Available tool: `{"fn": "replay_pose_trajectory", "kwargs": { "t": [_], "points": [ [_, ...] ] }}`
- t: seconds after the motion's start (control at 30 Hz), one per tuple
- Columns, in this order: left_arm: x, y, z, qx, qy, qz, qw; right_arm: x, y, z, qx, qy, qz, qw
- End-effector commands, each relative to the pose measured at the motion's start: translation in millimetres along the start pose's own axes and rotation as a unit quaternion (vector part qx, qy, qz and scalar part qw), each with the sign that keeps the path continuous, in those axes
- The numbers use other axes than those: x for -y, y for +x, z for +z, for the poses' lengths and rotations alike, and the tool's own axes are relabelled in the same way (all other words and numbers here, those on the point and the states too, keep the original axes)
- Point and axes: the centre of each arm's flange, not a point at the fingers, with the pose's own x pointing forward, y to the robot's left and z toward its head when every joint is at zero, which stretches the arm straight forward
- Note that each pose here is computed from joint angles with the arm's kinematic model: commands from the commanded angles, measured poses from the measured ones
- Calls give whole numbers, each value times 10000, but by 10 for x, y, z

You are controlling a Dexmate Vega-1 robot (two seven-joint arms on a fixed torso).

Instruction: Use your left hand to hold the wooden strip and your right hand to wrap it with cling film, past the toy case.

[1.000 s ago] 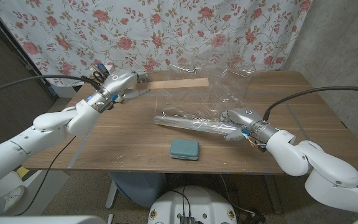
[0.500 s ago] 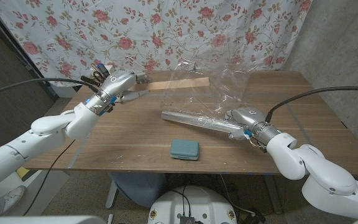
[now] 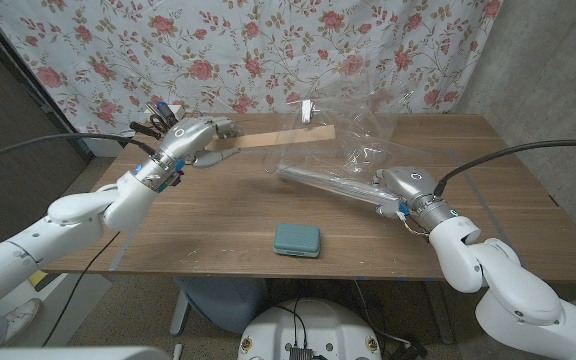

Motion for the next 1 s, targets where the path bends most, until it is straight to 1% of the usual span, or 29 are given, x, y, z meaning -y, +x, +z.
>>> {"fn": "replay_pose_trajectory", "kwargs": {
  "t": [0.03, 0.13, 0.17, 0.2, 0.4, 0.67, 0.87, 1.0],
  "points": [
    [88, -75, 0, -31, -72, -4, 10000, 106, 60, 9, -86, -105, -259, 9996],
    [136, -84, -4, -38, -109, -32, 9999, 172, 85, 30, -22, -158, -316, 9994],
    [136, -84, -4, -36, -110, -31, 9999, 172, 85, 30, -22, -160, -315, 9994],
    [161, -84, -5, -32, -114, -58, 9999, 208, 97, 38, 5, -194, -346, 9992],
    [202, -89, -10, -6, -113, -100, 9999, 323, 126, 72, 99, -230, -464, 9986],
    [251, -107, -15, 49, -78, -156, 9998, 384, 160, 120, 201, -290, -539, 9979],
    [269, -114, -20, 79, -67, -172, 9998, 462, 176, 135, 207, -313, -636, 9973],
    [283, -119, -19, 117, -36, -187, 9998, 478, 179, 145, 222, -305, -657, 9971]
  ]
}}
